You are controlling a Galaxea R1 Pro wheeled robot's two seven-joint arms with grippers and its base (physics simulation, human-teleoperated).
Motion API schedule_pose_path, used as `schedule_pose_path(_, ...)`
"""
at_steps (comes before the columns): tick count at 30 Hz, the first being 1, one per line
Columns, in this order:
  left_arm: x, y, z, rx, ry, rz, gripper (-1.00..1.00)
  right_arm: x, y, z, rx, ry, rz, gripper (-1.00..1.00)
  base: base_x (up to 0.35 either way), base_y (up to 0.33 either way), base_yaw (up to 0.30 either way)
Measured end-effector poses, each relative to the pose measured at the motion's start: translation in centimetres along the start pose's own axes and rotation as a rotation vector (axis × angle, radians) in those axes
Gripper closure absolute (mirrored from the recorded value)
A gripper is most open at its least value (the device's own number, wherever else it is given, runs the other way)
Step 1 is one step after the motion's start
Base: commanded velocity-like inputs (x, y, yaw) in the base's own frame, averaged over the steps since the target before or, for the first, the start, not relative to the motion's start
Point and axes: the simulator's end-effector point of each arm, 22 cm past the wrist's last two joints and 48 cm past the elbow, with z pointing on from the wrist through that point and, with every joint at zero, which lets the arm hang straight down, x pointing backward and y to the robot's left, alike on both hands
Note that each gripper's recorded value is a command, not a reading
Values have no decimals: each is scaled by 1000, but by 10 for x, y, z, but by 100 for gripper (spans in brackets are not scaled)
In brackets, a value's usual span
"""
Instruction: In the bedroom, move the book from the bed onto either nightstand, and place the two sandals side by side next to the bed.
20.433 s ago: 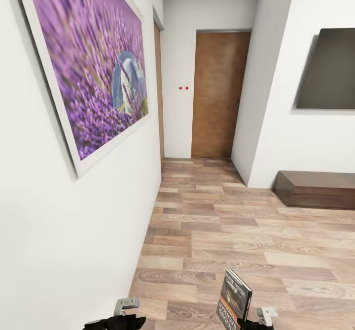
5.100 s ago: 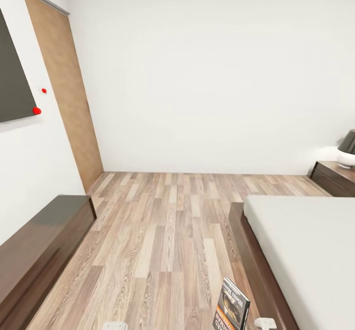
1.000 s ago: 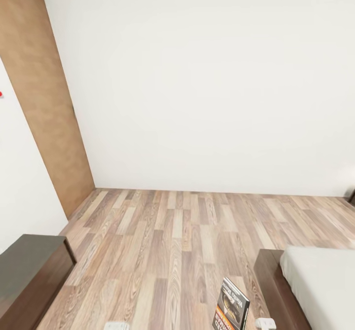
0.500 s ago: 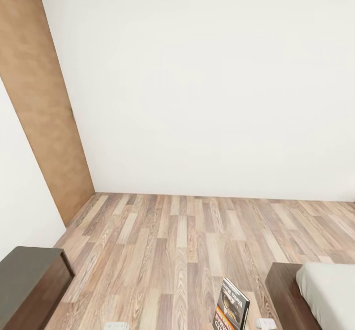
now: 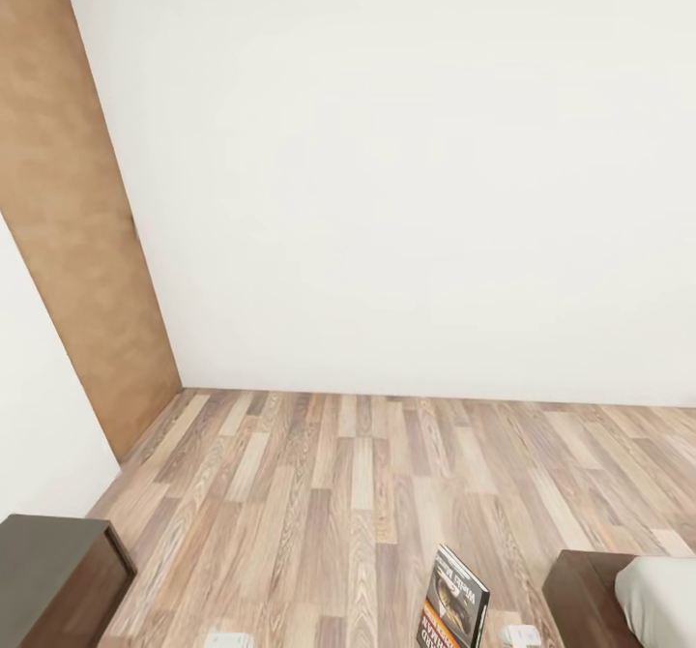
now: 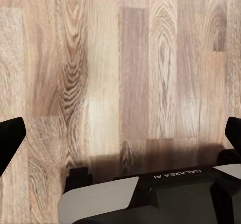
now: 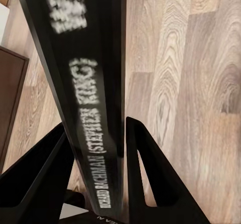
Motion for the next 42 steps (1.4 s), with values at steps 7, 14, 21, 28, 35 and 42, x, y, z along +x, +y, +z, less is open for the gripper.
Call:
schedule_pose_path(7, 0, 0, 0, 0, 0, 0, -100, 0, 0, 0, 0, 0, 0, 100, 312, 8, 0)
schedule_pose_path(14, 0, 0, 0, 0, 0, 0, -100, 0, 0, 0, 0, 0, -1, 100, 312, 0, 0)
schedule_pose_path(21, 0, 0, 0, 0, 1, 0, -100, 0, 0, 0, 0, 1, -1, 100, 311, 0, 0)
schedule_pose_path(28, 1, 0, 0, 0, 1, 0, -100, 0, 0, 0, 0, 0, 0, 100, 311, 0, 0)
schedule_pose_path(35, 1, 0, 0, 1, 1, 0, -100, 0, 0, 0, 0, 1, -1, 100, 312, 0, 0)
schedule_pose_path(42, 1, 0, 0, 1, 2, 0, -100, 0, 0, 0, 0, 1, -1, 100, 311, 0, 0)
